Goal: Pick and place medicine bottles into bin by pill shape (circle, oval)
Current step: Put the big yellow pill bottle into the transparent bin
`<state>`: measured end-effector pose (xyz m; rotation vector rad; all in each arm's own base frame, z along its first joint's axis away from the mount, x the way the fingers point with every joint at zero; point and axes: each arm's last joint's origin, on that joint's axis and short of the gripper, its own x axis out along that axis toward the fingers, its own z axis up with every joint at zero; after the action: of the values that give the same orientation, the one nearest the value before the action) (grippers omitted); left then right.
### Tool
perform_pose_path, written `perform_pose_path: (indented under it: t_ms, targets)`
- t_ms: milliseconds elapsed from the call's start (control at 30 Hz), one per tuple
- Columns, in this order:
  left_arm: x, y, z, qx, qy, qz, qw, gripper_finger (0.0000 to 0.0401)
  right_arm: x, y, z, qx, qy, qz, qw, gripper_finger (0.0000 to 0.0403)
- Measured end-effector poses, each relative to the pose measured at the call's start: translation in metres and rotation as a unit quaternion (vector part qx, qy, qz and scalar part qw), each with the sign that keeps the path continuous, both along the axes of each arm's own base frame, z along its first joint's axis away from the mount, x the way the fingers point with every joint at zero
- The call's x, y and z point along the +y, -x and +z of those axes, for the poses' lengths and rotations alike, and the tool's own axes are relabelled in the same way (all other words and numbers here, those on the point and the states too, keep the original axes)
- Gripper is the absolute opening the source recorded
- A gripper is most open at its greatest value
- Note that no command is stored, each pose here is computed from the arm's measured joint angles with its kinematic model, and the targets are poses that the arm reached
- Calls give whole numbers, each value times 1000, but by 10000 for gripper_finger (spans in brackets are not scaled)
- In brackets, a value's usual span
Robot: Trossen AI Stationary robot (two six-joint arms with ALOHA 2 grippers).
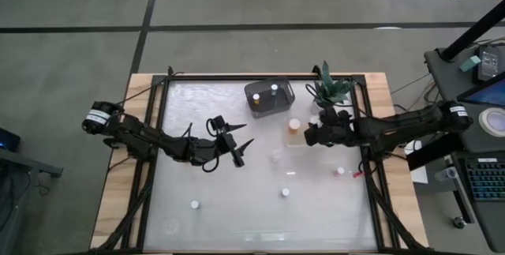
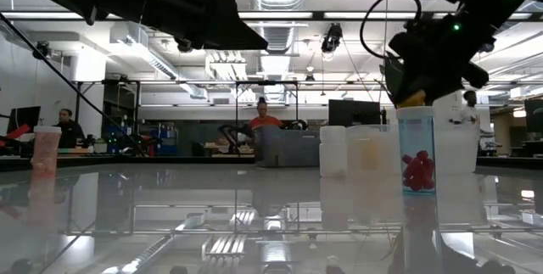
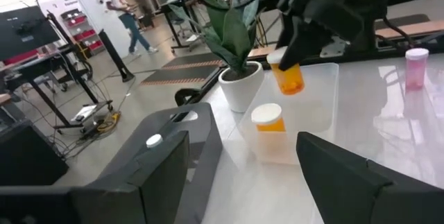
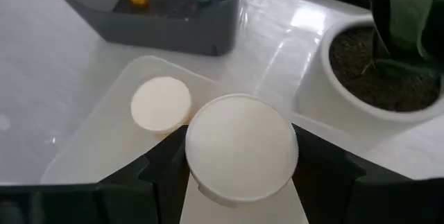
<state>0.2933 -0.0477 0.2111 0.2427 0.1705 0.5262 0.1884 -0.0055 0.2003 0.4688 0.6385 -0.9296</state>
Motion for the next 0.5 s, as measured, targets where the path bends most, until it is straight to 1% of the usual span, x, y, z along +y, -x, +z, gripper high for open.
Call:
perform_pose_path:
  t_ms: [267,500]
  targets:
    - [0,0,1,-8,2,0,1000,250,-1,-3,-19,-15,9,-20,1000,205]
    - [0,0,1,-5,-2,-1,1000,250,-2,-10,-30,-7,36,-42,998,205]
